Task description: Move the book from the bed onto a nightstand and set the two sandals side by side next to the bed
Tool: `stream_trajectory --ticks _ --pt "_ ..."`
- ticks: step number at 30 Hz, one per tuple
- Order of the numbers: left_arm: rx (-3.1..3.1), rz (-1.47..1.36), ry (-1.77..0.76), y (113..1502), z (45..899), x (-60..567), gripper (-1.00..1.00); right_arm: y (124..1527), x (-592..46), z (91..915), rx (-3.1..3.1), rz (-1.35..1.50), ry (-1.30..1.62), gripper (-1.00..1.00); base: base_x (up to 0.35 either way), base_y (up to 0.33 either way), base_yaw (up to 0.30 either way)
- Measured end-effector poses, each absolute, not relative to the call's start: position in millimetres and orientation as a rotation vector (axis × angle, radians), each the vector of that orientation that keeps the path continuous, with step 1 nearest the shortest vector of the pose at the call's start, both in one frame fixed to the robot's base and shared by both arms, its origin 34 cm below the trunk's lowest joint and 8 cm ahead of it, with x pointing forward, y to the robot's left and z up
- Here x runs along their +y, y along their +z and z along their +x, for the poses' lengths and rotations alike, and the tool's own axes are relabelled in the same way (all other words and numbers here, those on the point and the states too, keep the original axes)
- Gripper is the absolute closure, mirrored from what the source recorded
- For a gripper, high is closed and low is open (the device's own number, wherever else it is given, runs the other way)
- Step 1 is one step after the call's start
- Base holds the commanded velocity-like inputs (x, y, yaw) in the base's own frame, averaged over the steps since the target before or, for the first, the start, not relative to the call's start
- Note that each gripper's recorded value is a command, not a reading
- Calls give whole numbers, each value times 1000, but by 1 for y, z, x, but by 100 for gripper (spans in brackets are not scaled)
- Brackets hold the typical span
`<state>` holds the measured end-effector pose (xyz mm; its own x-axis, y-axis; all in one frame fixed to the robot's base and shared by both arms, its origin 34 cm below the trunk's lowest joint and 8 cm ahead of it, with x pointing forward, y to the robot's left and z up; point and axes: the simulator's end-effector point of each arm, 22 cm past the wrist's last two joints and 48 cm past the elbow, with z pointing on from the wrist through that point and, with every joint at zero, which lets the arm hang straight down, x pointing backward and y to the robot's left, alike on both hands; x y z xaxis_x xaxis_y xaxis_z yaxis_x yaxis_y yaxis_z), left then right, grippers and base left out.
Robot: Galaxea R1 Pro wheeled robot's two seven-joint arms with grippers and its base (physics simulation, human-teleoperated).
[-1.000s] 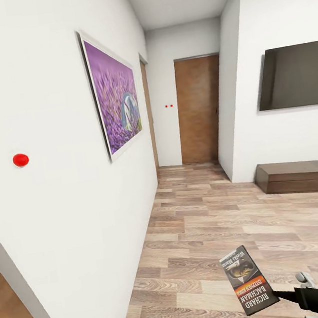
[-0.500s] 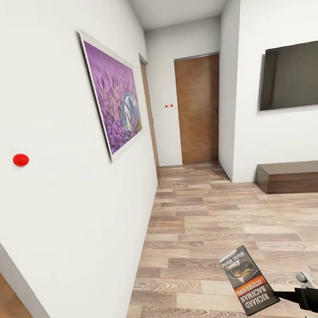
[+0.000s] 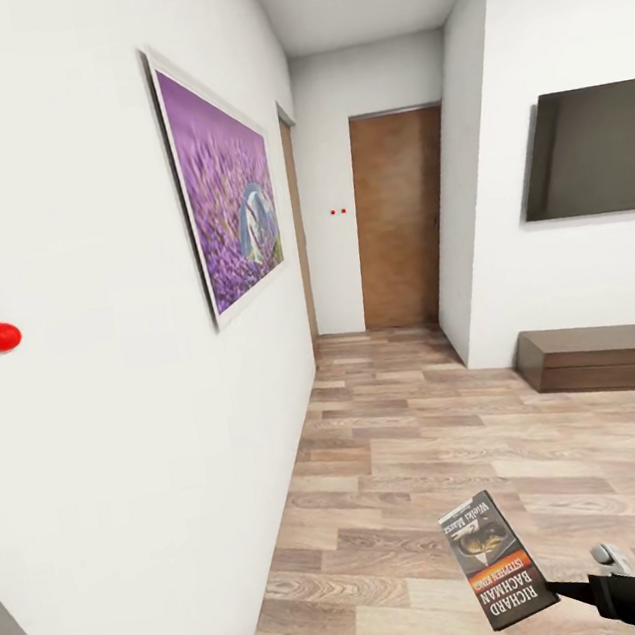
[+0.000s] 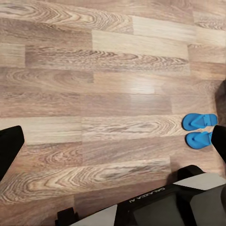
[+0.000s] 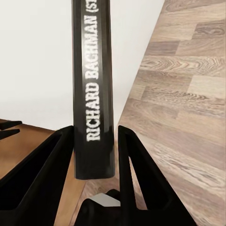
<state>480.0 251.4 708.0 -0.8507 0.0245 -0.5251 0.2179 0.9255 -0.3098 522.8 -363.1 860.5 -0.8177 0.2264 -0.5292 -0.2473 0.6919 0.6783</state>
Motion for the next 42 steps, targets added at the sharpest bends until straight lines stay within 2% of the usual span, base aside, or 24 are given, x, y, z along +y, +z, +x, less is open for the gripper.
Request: stream_trajectory --ticks 18,24,33,42 --pt "2550 174 -492 708 480 251 -100 860 -364 523 2305 -14 1037 100 90 78 0" --pt "2549 174 -491 708 480 251 -100 860 -364 523 2305 -15 1037 100 258 3 0" --pt "2549 175 -492 708 480 251 -100 860 -363 523 2305 -15 1038 100 95 0 0" --pt "2548 175 -491 708 480 251 -100 861 -363 523 2305 -16 1040 100 290 0 0"
